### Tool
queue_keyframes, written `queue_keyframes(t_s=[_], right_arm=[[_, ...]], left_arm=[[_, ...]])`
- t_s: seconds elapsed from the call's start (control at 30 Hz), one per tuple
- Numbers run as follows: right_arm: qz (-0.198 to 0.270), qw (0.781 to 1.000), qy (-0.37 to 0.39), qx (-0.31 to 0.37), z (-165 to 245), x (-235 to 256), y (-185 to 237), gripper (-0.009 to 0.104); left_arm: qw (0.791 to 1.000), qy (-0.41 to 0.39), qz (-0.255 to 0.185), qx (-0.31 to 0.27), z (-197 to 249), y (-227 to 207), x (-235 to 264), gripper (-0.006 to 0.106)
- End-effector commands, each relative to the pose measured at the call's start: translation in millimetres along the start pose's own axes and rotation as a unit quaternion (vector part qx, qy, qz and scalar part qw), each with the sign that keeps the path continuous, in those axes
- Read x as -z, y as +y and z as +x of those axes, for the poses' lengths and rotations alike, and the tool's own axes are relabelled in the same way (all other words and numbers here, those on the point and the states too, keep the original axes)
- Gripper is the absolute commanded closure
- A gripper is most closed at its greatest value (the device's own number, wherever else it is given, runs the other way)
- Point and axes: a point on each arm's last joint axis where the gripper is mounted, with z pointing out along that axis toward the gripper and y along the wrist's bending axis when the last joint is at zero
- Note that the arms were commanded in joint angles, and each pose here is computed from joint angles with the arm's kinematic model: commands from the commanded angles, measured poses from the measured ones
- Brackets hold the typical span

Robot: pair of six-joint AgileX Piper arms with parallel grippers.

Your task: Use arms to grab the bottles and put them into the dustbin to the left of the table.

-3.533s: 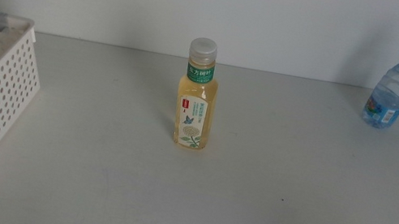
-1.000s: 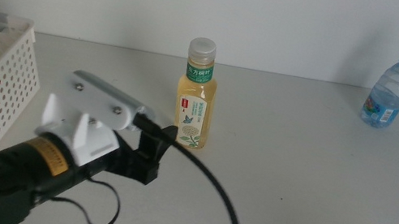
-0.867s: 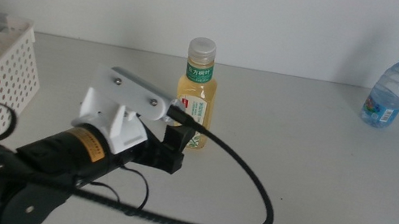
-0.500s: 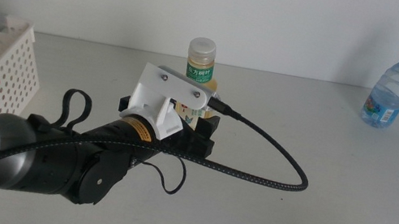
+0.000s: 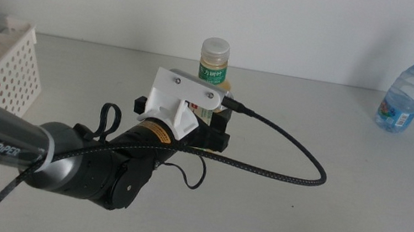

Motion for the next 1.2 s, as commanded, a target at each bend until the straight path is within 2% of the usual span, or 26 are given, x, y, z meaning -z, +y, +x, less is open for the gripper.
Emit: queue_keyframes(t_s=[0.0,0.3,0.4,0.5,0.6,0.73,0.83,1.03,1.17], right_arm=[[0.010,0.999,-0.053,0.007,-10.7,2.7,-1.5,0.029],[0.010,0.999,-0.053,0.007,-10.7,2.7,-1.5,0.029],[0.010,0.999,-0.053,0.007,-10.7,2.7,-1.5,0.029],[0.010,0.999,-0.053,0.007,-10.7,2.7,-1.5,0.029],[0.010,0.999,-0.053,0.007,-10.7,2.7,-1.5,0.029],[0.010,0.999,-0.053,0.007,-10.7,2.7,-1.5,0.029],[0.010,0.999,-0.053,0.007,-10.7,2.7,-1.5,0.029],[0.010,0.999,-0.053,0.007,-10.7,2.7,-1.5,0.029],[0.010,0.999,-0.053,0.007,-10.7,2.7,-1.5,0.029]], left_arm=[[0.997,-0.079,0.001,0.008,-31.2,-1.5,-2.5,0.007],[0.997,-0.081,-0.006,-0.008,-23.0,12.2,-31.8,0.007],[0.996,-0.089,-0.005,-0.006,-24.3,11.1,-40.4,0.011],[0.996,-0.088,-0.004,-0.011,-25.3,11.7,-42.6,0.025],[0.997,-0.079,0.007,-0.017,-32.0,9.9,-38.9,0.049],[0.999,-0.007,0.021,-0.023,-55.4,7.4,-22.0,0.085],[0.999,0.031,0.023,-0.017,-80.0,11.0,-3.7,0.101],[0.994,0.108,0.018,-0.002,-132.3,28.8,27.2,0.102],[0.975,0.224,0.012,0.004,-164.9,50.8,46.4,0.102]])
